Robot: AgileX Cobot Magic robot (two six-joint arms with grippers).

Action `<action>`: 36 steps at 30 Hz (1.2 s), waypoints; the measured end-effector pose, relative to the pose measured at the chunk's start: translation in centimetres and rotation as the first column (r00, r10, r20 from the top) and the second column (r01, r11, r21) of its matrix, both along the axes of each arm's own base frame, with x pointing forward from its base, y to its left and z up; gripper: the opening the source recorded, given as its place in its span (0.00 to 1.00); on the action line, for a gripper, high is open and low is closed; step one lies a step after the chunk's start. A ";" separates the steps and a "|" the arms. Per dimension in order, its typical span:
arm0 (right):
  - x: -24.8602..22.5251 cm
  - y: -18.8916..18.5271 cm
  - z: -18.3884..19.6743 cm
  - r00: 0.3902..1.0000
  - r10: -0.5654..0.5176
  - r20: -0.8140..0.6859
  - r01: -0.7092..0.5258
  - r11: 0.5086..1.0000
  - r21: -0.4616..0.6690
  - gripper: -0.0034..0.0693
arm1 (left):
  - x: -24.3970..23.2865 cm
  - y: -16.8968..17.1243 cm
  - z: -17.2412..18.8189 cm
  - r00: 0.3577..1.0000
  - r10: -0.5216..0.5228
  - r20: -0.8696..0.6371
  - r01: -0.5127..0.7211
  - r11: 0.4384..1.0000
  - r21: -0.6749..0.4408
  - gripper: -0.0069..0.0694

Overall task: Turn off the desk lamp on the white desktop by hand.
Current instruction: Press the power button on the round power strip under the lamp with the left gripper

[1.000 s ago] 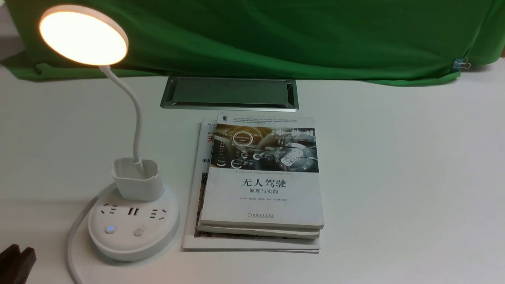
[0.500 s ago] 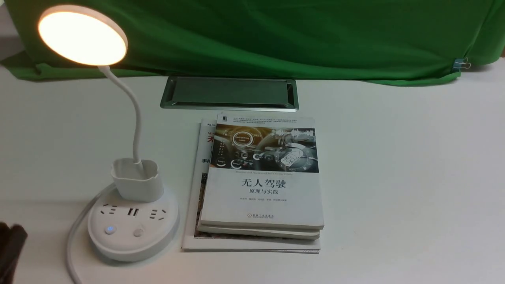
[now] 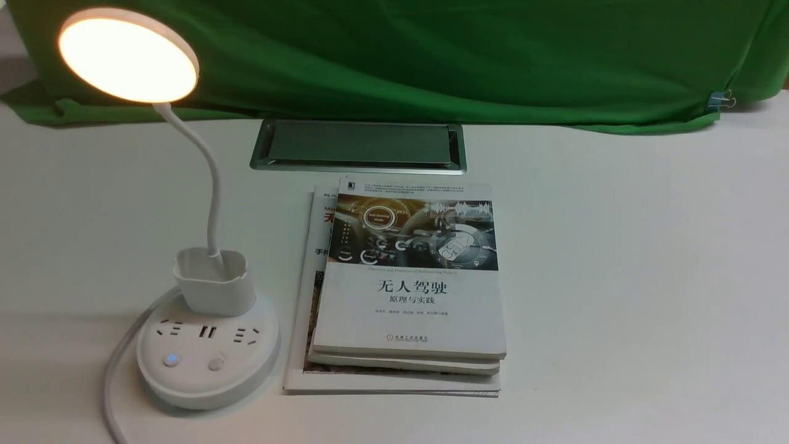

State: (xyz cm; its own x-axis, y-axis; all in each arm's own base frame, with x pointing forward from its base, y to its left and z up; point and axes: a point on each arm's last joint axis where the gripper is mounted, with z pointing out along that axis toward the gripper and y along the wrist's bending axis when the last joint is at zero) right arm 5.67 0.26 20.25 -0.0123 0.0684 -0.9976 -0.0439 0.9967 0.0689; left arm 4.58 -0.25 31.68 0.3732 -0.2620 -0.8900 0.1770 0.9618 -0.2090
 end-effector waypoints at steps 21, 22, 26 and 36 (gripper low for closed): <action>0.0 0.0 0.0 1.000 0.000 0.000 0.000 1.000 0.000 0.10 | 9.2 -2.6 -3.8 0.410 -0.037 -0.911 0.238 0.969 0.068 0.24; 0.0 0.0 0.0 1.000 0.000 0.000 0.000 1.000 0.000 0.10 | 9.3 -2.6 -4.1 0.384 -0.033 -0.923 0.247 0.966 0.068 0.24; 0.0 0.0 0.0 1.000 0.000 0.000 0.000 1.000 0.000 0.10 | 11.6 -3.4 -5.5 0.176 -0.022 -0.984 0.341 0.939 0.040 0.24; 0.0 0.0 0.0 1.000 0.000 0.000 0.000 1.000 0.000 0.10 | 16.1 -8.0 -7.2 0.033 0.079 -0.996 0.530 0.844 0.084 0.20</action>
State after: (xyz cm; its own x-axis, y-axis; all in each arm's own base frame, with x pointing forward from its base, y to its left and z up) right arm 5.67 0.26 20.25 -0.0123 0.0684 -0.9976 -0.0439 0.9967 0.0689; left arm 20.71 -8.22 24.53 -0.8806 0.2812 -0.3814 0.3390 0.9362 -0.0923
